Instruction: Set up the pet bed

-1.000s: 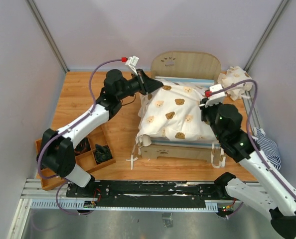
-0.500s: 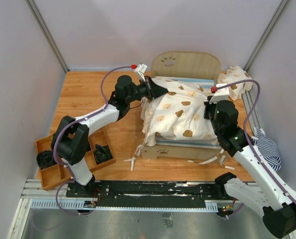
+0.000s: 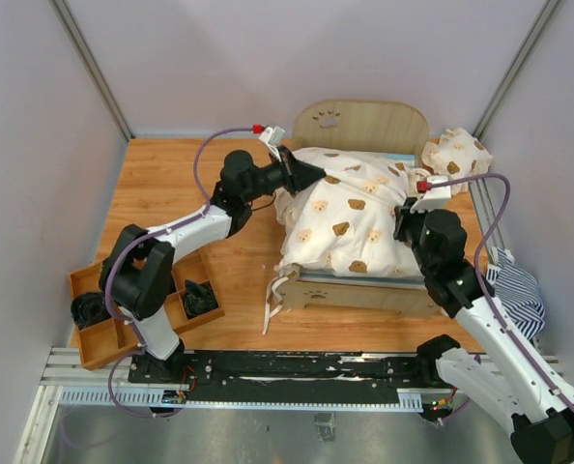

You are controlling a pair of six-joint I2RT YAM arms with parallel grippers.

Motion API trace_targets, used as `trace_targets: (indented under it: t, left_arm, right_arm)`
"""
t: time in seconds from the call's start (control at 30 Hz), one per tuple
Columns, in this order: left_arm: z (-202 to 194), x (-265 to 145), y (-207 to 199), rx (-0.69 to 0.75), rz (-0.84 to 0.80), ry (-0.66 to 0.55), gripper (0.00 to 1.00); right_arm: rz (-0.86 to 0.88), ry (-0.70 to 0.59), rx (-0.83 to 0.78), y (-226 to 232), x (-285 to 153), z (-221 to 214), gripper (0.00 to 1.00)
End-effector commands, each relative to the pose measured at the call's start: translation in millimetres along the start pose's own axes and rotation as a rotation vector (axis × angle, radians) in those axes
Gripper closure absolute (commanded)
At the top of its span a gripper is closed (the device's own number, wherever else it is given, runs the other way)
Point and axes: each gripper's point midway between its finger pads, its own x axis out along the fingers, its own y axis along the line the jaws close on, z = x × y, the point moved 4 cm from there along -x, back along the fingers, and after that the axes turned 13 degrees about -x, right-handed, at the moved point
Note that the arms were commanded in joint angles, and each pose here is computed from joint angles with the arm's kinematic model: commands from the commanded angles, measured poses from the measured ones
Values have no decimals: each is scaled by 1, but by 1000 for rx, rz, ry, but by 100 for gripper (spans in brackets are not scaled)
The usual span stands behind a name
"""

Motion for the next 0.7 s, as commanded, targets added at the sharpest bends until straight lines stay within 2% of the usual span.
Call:
trace_targets:
  t: [0.0, 0.03, 0.07, 0.13, 0.17, 0.23, 0.27, 0.37, 0.47, 0.57, 0.67]
  left_arm:
    - [-15, -18, 62, 40, 159, -43, 99]
    - [-20, -21, 63, 32, 164, -33, 94]
    - [-21, -24, 61, 31, 165, -31, 84]
    - [-17, -31, 55, 29, 179, -47, 59]
    - [-13, -34, 51, 41, 193, -52, 51]
    - [-2, -45, 50, 60, 289, -78, 40]
    - [3, -51, 52, 74, 348, -91, 36]
    - [12, -73, 65, 99, 551, -126, 23]
    - [4, -91, 83, 94, 706, -91, 22]
    - [-17, -99, 92, 47, 741, -20, 25]
    - [-33, -109, 97, -3, 767, 1, 28]
  right_arm:
    - [-155, 147, 68, -20, -14, -61, 98]
    - [-158, 169, 65, -20, -17, -65, 93]
    - [-166, 188, 59, -23, -20, -66, 85]
    - [-176, 220, 60, -27, -29, -59, 60]
    - [-176, 236, 57, -29, -33, -55, 47]
    - [-203, 291, 83, -34, -45, -50, 36]
    - [-222, 326, 88, -37, -52, -50, 35]
    - [-298, 395, 244, -43, -76, -48, 30]
    - [-368, 439, 423, -46, -102, -43, 30]
    - [-396, 489, 575, -44, -127, -42, 33]
    - [-367, 520, 709, -35, -143, -44, 36]
